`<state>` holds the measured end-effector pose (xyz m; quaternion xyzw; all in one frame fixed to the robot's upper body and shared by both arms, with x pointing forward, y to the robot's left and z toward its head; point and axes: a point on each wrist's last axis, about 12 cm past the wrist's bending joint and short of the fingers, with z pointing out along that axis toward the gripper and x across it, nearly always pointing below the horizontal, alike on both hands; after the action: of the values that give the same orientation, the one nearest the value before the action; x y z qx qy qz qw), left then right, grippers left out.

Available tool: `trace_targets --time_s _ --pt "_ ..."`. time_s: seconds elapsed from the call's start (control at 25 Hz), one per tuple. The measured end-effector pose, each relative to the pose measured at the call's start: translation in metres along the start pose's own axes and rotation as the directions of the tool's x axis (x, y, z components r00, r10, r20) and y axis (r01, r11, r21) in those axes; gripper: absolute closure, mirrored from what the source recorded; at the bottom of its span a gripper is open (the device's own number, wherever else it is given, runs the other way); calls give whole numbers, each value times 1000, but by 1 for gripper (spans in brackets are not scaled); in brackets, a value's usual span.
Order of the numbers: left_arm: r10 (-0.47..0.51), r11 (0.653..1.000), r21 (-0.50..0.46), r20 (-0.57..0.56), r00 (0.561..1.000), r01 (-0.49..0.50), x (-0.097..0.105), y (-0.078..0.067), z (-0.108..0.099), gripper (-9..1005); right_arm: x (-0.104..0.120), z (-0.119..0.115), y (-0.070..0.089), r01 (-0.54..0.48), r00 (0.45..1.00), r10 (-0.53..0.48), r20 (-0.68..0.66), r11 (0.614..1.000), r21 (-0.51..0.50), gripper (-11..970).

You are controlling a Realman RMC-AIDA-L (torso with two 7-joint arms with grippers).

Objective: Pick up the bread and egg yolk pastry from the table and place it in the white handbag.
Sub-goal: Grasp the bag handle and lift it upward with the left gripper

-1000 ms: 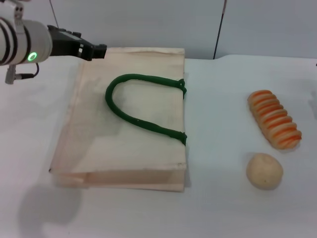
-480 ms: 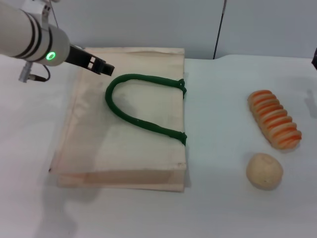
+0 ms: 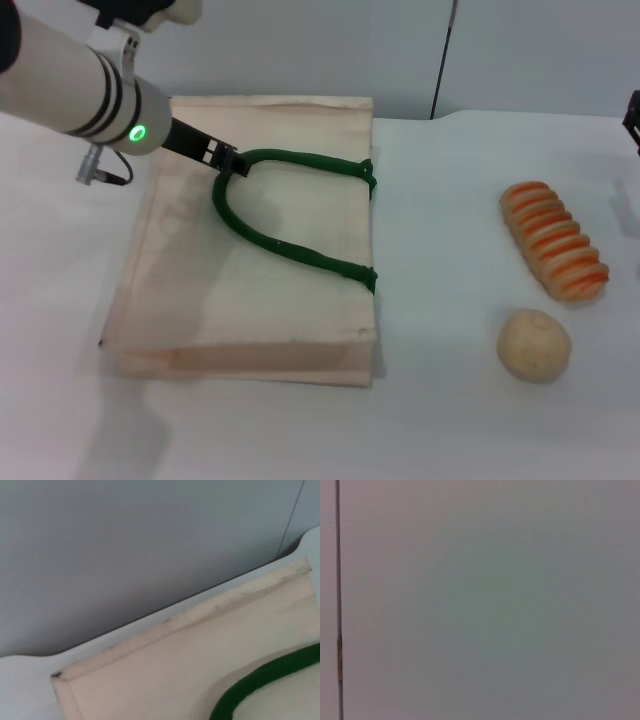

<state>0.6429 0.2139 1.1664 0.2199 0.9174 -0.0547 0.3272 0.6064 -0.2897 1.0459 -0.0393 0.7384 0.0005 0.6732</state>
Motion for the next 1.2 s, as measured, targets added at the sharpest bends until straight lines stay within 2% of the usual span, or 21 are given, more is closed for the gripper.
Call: trace_targets --time_s 0.4,1.2 --pt "-41 999 30 -26 999 41 9 -2 15 358 0 0 0 0 1000 0 0 1000 1 222" --pt "-75 997 22 -57 996 77 16 2 20 395 0 0 0 2 1000 -2 0 1000 2 222"
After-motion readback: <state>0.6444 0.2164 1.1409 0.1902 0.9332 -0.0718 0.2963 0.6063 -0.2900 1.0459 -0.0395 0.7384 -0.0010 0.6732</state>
